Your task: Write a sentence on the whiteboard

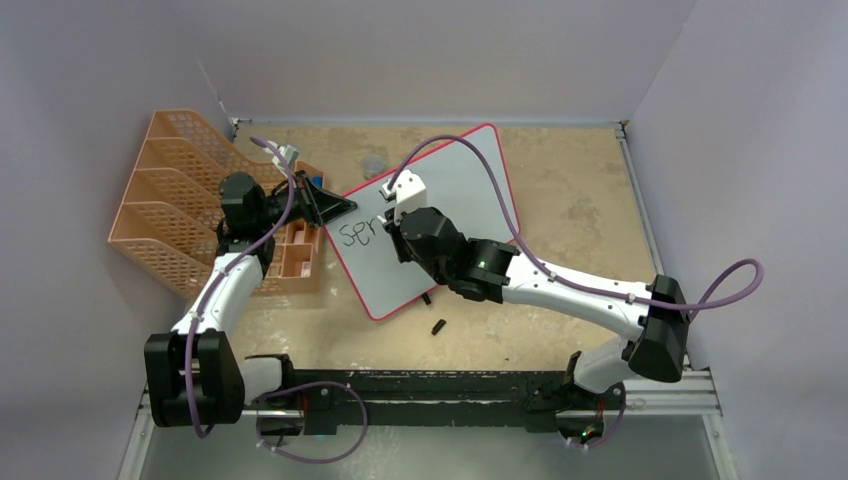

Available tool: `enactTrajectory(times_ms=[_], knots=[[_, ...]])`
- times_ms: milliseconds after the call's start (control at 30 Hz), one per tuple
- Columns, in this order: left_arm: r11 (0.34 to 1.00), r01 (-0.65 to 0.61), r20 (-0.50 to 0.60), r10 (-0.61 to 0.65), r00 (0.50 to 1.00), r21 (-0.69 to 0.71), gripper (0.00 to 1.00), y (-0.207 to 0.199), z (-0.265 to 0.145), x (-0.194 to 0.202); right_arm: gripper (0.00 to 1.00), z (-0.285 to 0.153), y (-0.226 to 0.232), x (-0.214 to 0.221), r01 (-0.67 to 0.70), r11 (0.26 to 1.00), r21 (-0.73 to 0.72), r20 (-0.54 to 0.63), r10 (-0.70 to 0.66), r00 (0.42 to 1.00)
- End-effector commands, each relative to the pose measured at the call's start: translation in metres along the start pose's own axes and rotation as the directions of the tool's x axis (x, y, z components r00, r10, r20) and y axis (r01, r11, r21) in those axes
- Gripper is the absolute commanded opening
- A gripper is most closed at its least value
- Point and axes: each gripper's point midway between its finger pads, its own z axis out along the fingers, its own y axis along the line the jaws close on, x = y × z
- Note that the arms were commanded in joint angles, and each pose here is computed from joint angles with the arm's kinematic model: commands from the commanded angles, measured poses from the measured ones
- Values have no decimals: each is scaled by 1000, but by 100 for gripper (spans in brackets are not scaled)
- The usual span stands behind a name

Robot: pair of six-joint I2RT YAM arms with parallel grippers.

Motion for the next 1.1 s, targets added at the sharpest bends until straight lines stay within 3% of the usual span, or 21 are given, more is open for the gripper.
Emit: enactTrajectory(times_ms=[0, 767, 1067], knots=[[998, -35, -25, 37, 999, 48, 0, -9, 3, 4, 0, -1, 2, -7, -20, 1000, -12, 12, 20, 1000], [998, -32, -26, 34, 999, 48, 0, -8, 3, 4, 0, -6, -5, 21, 10, 1000, 2, -77, -10, 997], [998, -31, -27, 32, 999, 51, 0, -8, 3, 5, 0, -6, -17, 18, 15, 997, 72, -59, -11, 998]])
